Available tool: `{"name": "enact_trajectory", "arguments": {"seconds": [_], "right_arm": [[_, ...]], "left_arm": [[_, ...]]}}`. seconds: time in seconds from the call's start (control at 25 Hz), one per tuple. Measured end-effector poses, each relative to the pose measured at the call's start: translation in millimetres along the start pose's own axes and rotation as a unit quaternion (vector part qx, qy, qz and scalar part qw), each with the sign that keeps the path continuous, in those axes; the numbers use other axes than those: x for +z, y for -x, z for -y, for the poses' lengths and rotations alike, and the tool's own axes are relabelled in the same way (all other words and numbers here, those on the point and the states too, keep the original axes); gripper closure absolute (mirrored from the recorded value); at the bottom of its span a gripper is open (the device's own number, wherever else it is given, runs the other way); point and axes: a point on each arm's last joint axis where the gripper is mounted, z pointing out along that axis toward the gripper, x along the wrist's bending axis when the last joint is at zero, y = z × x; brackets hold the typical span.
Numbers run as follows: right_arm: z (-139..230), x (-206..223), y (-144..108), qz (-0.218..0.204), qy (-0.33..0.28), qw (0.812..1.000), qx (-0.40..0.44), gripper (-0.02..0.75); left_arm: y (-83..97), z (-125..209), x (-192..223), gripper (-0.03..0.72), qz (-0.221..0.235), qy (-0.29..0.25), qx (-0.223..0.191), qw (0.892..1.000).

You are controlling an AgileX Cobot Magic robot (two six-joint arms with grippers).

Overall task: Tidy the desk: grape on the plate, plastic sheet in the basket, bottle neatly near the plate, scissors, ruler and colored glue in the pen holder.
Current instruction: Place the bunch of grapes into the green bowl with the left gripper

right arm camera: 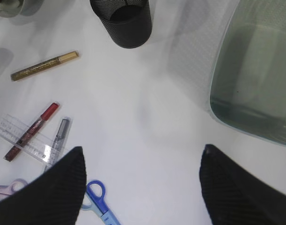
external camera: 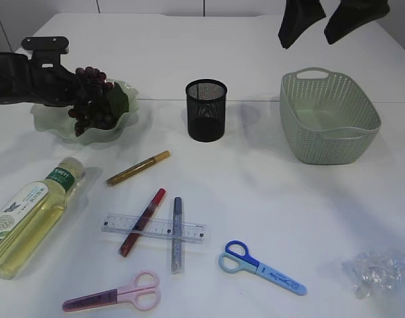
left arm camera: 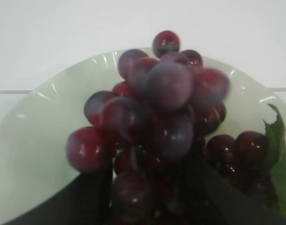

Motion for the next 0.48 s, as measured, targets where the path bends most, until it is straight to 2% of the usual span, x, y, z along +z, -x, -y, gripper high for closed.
{"name": "enact_trajectory", "arguments": {"seconds": [0.08, 0.2, 0.48], "right_arm": [[0.0, 0.0, 0.0, 0.000, 0.000, 1.000, 0.000, 0.154], [0.0, 0.0, 0.0, 0.000, 0.000, 1.000, -0.001, 0.154], [0.0, 0.0, 0.2, 0.001, 0.000, 1.000, -0.001, 0.154]], "left_arm": [[0.0, 0.0, 0.0, 0.284, 0.000, 0.000, 0.000, 1.000], [-0.1, 0.0, 0.0, 0.237, 0.000, 0.000, 0.000, 1.000], [-1.2, -9.9, -7.7, 0.224, -0.008, 0.012, 0.011, 1.000]]}}
